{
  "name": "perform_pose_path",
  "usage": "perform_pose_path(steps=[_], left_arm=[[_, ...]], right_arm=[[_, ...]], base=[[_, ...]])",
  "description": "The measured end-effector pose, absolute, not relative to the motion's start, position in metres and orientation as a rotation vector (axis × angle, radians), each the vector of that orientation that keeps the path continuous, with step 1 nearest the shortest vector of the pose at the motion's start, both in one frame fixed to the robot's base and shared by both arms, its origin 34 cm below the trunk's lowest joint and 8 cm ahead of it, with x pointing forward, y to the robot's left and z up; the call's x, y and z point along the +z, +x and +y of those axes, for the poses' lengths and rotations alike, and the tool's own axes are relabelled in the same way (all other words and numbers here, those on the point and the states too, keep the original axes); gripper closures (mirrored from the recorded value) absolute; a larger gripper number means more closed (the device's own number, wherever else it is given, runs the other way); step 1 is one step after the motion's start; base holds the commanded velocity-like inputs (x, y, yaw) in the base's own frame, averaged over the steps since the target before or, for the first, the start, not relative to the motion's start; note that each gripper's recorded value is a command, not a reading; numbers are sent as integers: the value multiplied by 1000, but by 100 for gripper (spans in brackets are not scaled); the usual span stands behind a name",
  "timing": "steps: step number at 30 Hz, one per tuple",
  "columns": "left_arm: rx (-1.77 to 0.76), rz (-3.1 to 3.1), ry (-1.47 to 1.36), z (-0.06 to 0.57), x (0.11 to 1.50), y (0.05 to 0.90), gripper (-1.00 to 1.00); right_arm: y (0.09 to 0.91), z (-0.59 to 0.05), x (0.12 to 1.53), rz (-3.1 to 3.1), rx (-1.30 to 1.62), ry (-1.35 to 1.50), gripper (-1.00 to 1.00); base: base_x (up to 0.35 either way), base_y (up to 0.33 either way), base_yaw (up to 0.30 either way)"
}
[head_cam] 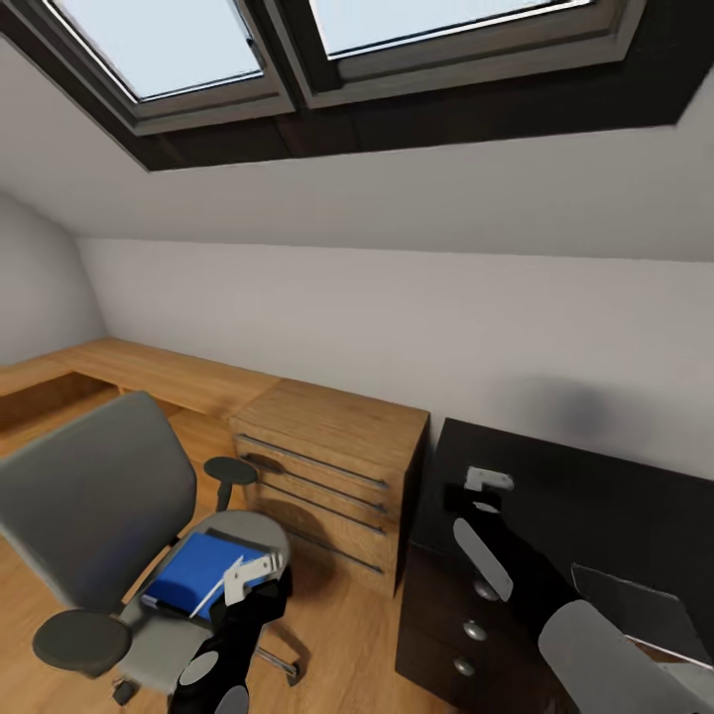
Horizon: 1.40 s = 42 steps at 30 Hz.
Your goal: In the bedroom, organize the workspace by keeping the computer under the desk, ensuring the monitor is on the desk, placing the keyboard on the desk next to the monitor, placing the mouse on the desk next to the keyboard, moving the folder from the swivel chair onto the desk next to the mouse, stacking the notebook on top of the folder with the pen on top of the notebook, and positioning the swivel chair next to the desk.
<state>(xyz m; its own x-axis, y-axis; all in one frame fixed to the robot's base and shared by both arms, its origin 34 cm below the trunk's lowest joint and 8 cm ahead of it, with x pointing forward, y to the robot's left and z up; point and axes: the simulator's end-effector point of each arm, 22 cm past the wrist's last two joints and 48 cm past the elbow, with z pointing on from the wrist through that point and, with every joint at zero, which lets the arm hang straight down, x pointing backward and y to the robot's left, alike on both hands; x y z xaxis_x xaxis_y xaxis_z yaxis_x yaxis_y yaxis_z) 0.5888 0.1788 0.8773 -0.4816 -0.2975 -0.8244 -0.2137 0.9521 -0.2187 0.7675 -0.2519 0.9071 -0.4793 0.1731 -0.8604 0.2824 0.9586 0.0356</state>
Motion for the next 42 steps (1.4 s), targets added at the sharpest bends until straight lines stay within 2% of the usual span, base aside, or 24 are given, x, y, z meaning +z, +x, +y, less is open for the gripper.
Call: perform_pose_path(steps=[6,19,30,33,42], left_arm=[[-107,2092,-363,178,885,587,-100],[-109,2097,-361,177,897,585,-100],[137,2438,-317,214,742,509,-100],[266,2474,-374,248,688,465,-100],[319,2511,-359,261,659,434,-100]], right_arm=[[748,-243,930,2043,-99,308,100],[748,-229,967,1999,-50,297,100],[748,-226,967,2001,-48,293,100],[748,-228,968,2000,-50,294,100],[747,-232,965,2007,-58,297,100]], base=[[-293,0,0],[-21,0,-65],[0,0,-45],[0,0,0],[0,0,-101]])
